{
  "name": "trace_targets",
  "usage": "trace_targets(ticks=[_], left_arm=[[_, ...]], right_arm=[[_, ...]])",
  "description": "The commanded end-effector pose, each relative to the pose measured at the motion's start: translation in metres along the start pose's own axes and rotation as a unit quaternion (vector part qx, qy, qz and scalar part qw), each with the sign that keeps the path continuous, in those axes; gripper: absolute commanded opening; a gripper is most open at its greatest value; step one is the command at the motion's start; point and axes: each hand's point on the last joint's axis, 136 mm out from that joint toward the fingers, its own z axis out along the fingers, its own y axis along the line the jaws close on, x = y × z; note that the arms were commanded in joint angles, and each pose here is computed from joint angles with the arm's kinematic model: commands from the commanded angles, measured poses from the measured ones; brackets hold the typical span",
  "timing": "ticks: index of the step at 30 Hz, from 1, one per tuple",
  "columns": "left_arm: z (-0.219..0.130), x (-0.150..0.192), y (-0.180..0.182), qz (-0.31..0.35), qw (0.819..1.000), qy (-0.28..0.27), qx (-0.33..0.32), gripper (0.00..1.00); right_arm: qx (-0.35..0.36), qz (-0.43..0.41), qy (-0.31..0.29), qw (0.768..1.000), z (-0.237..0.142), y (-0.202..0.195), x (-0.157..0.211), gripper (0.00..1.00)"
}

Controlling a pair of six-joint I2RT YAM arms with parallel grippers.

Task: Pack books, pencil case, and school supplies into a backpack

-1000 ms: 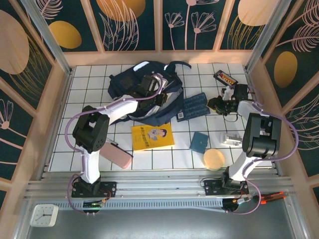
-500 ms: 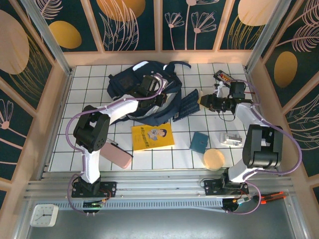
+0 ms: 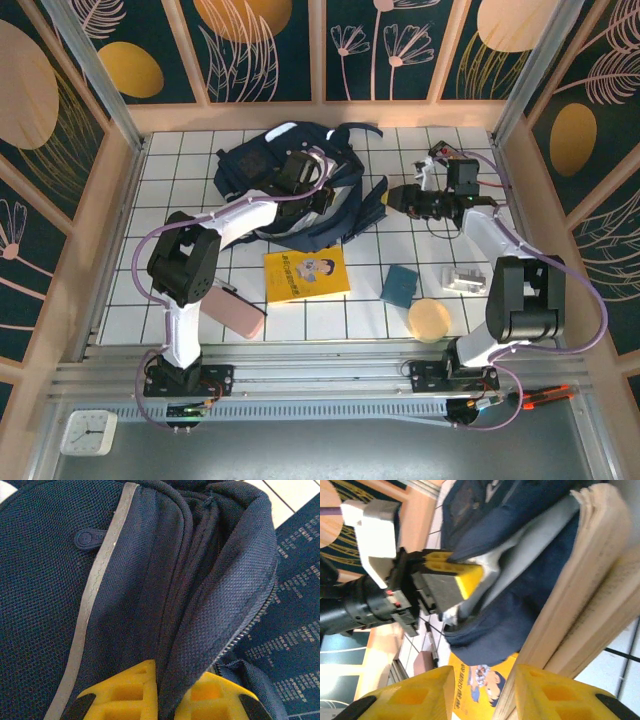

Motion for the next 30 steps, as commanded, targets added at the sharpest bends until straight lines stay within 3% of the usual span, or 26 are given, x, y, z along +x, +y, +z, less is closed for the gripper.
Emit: trace_targets(ticks=[1, 10, 15, 17, 20, 23, 27, 30], left_arm=[[-0.013, -0.014, -0.021, 0.015, 0.999, -0.024, 0.025, 0.00], [-0.032, -0.002, 0.003, 0.018, 0.999, -0.024, -0.026, 0.00], [-0.040, 0.013, 0.024, 0.012, 0.999, -0.016, -0.047, 0.00], [-0.041, 0.017, 0.028, 0.009, 0.999, -0.016, -0.043, 0.00], [-0.039, 0.015, 0.025, 0.011, 0.999, -0.021, -0.033, 0.00], [-0.035, 0.013, 0.024, 0.008, 0.999, -0.021, -0.027, 0.00], [-0.032, 0.011, 0.021, 0.006, 1.000, -0.023, -0.018, 0.00], [-0.031, 0.013, 0.020, 0.005, 1.000, -0.020, -0.014, 0.00]], right_arm=[[-0.027, -0.027, 0.005, 0.999, 0.015, 0.033, -0.004, 0.37], [-0.046, -0.046, 0.055, 0.996, 0.086, 0.064, -0.001, 0.37], [-0.038, -0.053, 0.041, 0.997, 0.117, 0.064, -0.031, 0.38], [-0.038, -0.058, 0.023, 0.997, 0.120, 0.071, -0.050, 0.44], [-0.034, -0.077, -0.012, 0.996, 0.109, 0.086, -0.069, 0.51], [0.013, -0.061, -0.035, 0.997, 0.086, 0.075, -0.071, 0.58], [0.139, 0.051, -0.037, 0.988, 0.038, 0.008, -0.043, 0.61], [0.200, 0.152, 0.004, 0.968, 0.003, -0.051, 0.010, 0.64]])
